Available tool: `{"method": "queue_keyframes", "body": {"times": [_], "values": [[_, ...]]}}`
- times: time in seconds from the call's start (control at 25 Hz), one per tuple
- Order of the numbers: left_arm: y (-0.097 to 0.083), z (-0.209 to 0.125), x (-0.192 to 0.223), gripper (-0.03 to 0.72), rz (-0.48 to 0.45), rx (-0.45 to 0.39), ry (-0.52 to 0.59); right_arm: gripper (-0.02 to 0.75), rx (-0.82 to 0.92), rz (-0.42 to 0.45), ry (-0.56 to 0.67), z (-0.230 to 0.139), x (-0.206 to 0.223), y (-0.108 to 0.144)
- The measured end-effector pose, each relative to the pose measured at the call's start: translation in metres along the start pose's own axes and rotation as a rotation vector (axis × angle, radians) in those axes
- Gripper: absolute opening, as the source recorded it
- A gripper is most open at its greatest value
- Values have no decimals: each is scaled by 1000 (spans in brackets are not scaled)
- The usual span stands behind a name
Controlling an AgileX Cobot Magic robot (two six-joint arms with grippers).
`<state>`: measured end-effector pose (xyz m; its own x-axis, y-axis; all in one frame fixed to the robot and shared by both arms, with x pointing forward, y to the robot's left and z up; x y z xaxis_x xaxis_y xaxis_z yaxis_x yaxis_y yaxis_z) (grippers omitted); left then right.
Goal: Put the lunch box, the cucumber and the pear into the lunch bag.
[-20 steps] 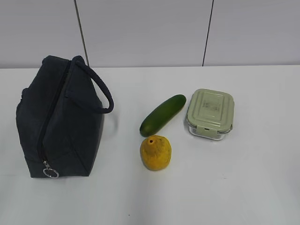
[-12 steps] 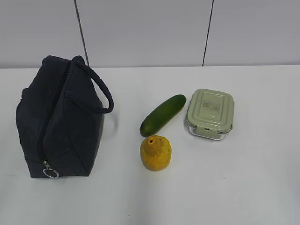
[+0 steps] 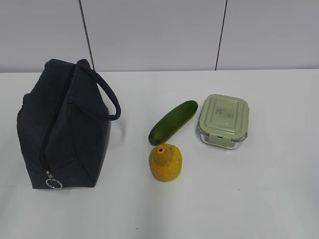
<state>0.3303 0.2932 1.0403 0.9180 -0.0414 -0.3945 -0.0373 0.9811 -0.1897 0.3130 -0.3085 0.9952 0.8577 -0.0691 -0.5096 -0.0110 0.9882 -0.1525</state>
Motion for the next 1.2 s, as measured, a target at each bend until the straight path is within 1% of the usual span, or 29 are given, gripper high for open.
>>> {"method": "queue_keyframes", "body": {"times": [0.08,0.2,0.32,0.36,0.52,0.6,0.8,0.88,1.04,1.12,1.2], "values": [[-6,23,4,571,-14,-9,-31,438,0,0,0,0,0,0],[-14,48,21,568,-31,-35,9,438,0,0,0,0,0,0],[-28,72,46,561,-66,-47,88,438,0,0,0,0,0,0],[-34,83,53,560,-85,-44,98,438,0,0,0,0,0,0],[-56,117,90,560,-157,-62,205,438,0,-1,0,0,0,0],[-63,123,112,560,-173,-74,296,438,0,-1,0,0,0,0],[-67,123,167,524,-166,-84,501,438,0,-1,0,0,0,0],[-65,112,193,493,-154,-91,592,438,0,-1,0,0,0,0],[-60,92,236,411,-147,-77,707,438,0,-1,0,0,0,0],[-62,82,252,376,-168,-77,741,438,0,-1,0,0,0,0],[-67,72,266,355,-208,-86,768,438,0,-1,0,0,0,0]]}}
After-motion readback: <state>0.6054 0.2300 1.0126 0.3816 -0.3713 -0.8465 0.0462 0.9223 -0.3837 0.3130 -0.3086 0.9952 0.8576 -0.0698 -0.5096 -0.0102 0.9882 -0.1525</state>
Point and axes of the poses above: a point on each arm's last joint axis where the gripper is mounted, x pointing out along that axis toward the gripper, y along the wrist's bending axis when the last joint is at zero, z = x × y, the point moved 10 cm from there along x, pointing out along that axis toward the gripper, and after that the axes turned 7 degrees about -x, right-handed, at the moved point
